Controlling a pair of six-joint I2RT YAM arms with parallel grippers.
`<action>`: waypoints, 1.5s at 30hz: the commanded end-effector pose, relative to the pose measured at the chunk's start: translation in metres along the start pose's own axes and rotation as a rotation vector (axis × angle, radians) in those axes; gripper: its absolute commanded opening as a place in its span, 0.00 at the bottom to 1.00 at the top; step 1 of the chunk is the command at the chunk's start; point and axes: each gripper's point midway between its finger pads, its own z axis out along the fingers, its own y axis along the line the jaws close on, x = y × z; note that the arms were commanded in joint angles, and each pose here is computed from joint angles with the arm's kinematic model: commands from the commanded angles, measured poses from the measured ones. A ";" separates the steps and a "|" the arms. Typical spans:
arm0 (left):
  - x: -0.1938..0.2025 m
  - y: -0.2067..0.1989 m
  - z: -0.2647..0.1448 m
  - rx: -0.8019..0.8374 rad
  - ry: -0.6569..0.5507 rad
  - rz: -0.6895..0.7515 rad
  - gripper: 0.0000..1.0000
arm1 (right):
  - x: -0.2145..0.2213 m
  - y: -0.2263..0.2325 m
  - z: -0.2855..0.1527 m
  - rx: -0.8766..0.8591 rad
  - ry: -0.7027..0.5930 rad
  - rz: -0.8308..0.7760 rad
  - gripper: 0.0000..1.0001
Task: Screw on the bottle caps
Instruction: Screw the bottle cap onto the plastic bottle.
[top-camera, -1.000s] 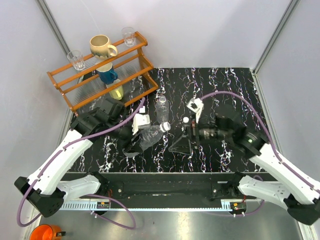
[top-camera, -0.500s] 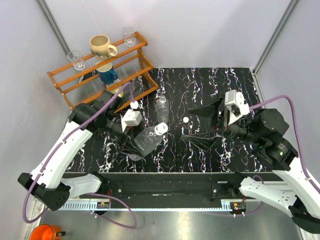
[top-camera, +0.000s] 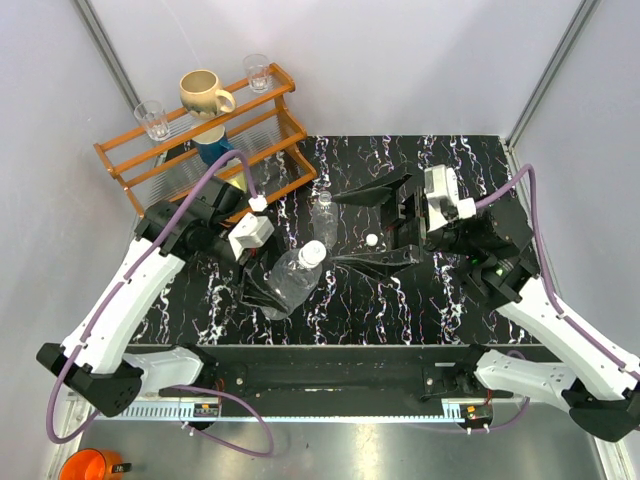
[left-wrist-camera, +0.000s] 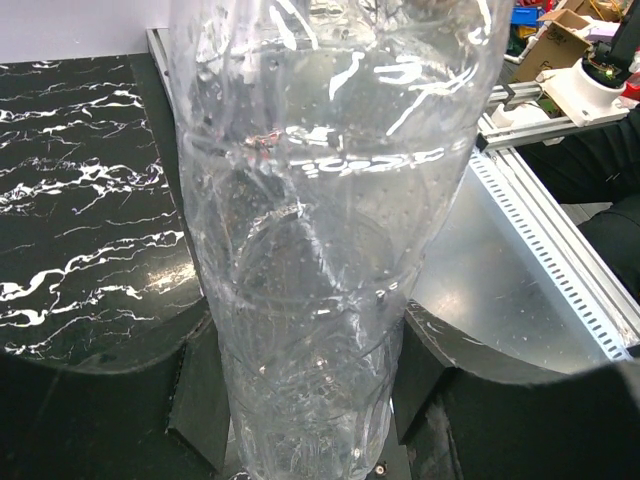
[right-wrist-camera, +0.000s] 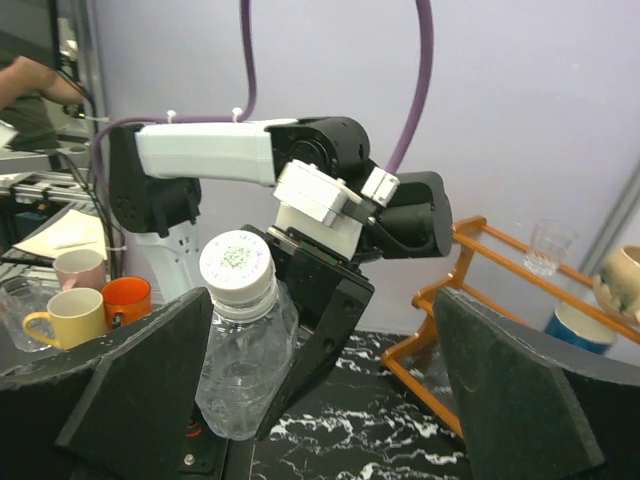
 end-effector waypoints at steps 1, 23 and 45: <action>-0.014 -0.037 -0.001 0.063 -0.068 -0.076 0.00 | -0.038 0.028 0.002 -0.151 -0.132 -0.072 1.00; -0.016 -0.032 0.000 0.081 -0.089 -0.107 0.00 | -0.020 0.027 0.025 -0.280 -0.175 0.079 0.81; -0.013 -0.030 0.000 0.063 -0.070 -0.101 0.00 | -0.009 0.033 0.029 -0.348 -0.174 0.173 0.71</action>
